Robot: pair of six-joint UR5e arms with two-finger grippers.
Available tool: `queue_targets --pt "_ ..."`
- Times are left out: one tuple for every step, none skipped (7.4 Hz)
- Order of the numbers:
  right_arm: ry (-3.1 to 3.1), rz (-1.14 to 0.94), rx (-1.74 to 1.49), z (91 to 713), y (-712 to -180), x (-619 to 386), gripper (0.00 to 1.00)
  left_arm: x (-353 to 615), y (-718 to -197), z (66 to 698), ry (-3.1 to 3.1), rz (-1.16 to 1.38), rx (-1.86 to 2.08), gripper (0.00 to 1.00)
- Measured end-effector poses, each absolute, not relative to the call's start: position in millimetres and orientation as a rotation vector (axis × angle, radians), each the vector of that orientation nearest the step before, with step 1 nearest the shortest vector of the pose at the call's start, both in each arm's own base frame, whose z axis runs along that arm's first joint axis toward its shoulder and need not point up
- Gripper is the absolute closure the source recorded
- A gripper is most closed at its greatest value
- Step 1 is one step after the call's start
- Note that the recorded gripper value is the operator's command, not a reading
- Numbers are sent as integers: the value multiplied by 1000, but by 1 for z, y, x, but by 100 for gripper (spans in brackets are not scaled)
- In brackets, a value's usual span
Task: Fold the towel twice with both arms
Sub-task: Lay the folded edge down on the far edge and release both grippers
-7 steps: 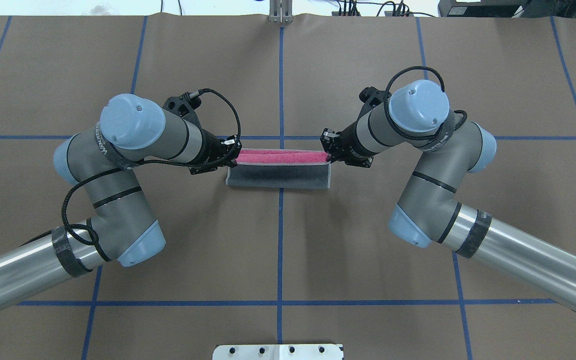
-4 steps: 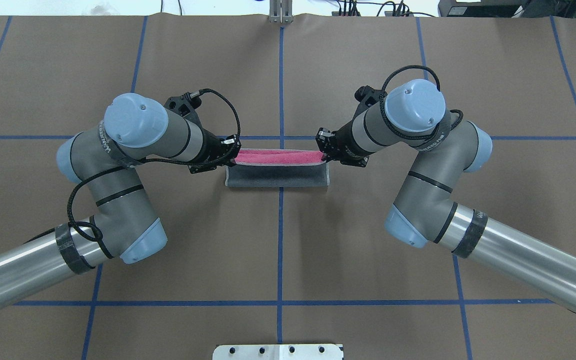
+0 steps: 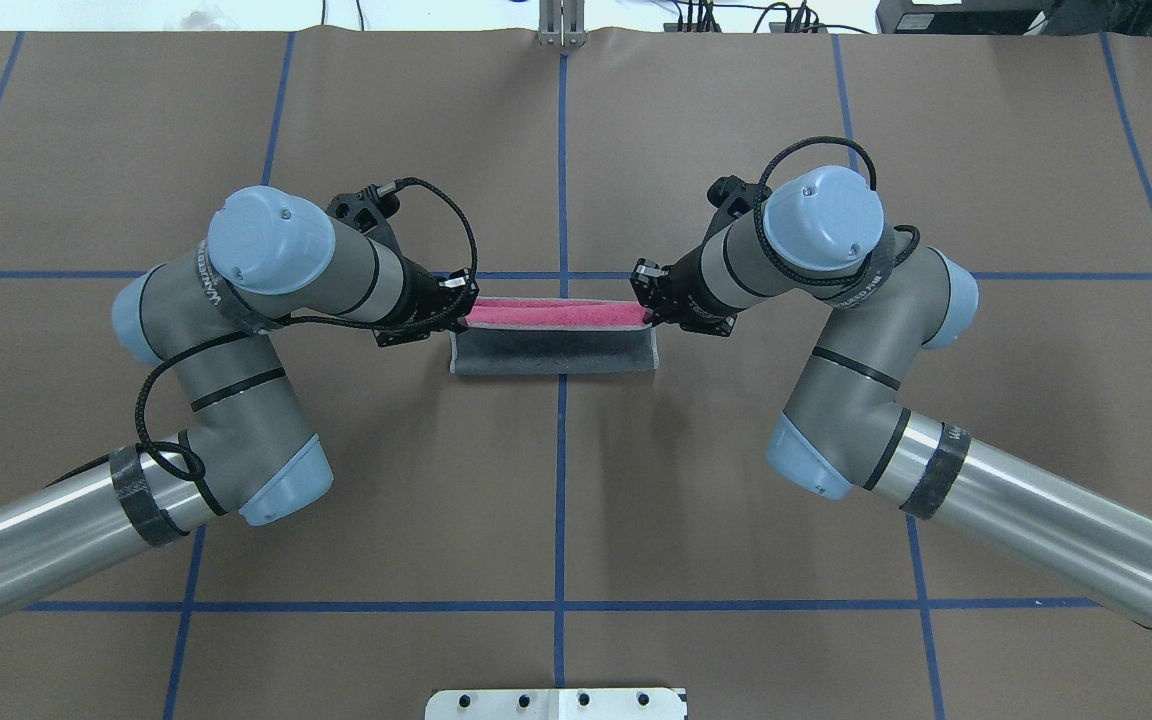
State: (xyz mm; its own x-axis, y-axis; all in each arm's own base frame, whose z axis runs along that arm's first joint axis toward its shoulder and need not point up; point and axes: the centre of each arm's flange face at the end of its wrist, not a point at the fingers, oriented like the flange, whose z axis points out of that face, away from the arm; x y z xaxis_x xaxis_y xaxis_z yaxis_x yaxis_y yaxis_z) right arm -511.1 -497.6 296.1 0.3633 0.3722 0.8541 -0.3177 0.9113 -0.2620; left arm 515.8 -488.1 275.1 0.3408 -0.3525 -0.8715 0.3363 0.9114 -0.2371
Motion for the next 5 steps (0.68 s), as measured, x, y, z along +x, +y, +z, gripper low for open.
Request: queue_targets --pt "-1117 442 -53 296 -497 -512 100 517 -488 275 1138 -448 -17 100" --pt "-1126 438 -50 297 -496 -513 88 518 -488 275 1137 -449 -18 100" --pt "-1133 436 -47 298 -497 -514 43 519 -488 277 1133 -450 -20 78" --pt "-1135 435 -46 300 -497 -515 6 520 -489 278 1130 -452 -20 13" --pt "-1136 434 -45 301 -497 -515 2 520 -490 277 1131 -464 -25 0"
